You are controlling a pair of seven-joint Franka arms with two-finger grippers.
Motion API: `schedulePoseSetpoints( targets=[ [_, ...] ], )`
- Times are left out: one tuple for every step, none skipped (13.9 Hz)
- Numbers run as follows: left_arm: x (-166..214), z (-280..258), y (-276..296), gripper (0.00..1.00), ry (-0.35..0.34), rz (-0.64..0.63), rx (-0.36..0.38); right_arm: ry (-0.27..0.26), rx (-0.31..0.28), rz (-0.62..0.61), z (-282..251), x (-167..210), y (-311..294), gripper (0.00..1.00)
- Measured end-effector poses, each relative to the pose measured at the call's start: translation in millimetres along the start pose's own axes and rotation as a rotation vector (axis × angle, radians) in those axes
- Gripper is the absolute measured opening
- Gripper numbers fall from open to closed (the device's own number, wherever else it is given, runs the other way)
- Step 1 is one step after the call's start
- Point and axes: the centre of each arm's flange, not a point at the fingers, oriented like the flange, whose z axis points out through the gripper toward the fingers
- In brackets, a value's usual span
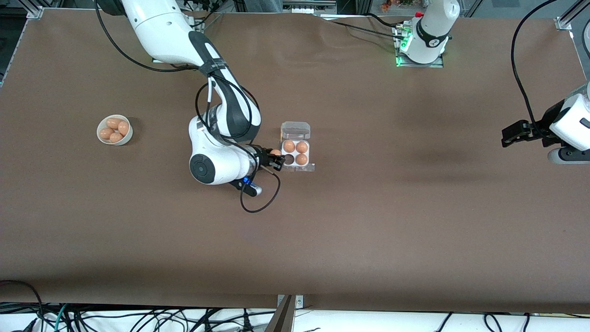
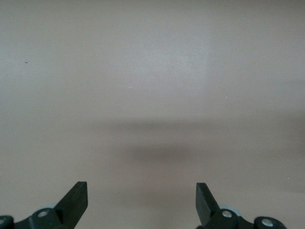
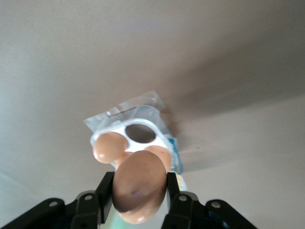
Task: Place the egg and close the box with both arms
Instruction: 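Lower the egg into the empty box slot and open the right gripper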
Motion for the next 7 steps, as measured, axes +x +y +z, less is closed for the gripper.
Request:
schedulePoseSetpoints(
  targets=[
    [0, 0, 0, 1.00, 0.000, 0.000, 0.000, 0.002, 0.015, 0.016, 5, 2, -2, 0.48],
    [0, 0, 0, 1.00, -0.001, 0.000, 0.000, 0.000, 0.022, 0.029, 10, 3, -3, 0.48],
    [0, 1, 0, 1.00, -0.001, 0.000, 0.000, -0.004, 0.021, 0.043, 15, 4, -3, 0.48],
    [1, 1, 0, 1.00, -0.002, 0.000, 0.000, -0.010, 0.017, 0.056, 21, 4, -3, 0.48],
    [1, 1, 0, 1.00, -0.003, 0.000, 0.000, -0.014, 0.014, 0.069, 28, 3, -3, 0.48],
    [1, 2, 0, 1.00, -0.003, 0.000, 0.000, -0.010, 0.017, 0.082, 35, 2, -6, 0.48],
    [1, 2, 0, 1.00, -0.003, 0.001, 0.000, -0.004, 0.021, 0.096, 41, 1, -8, 0.48]
  ],
)
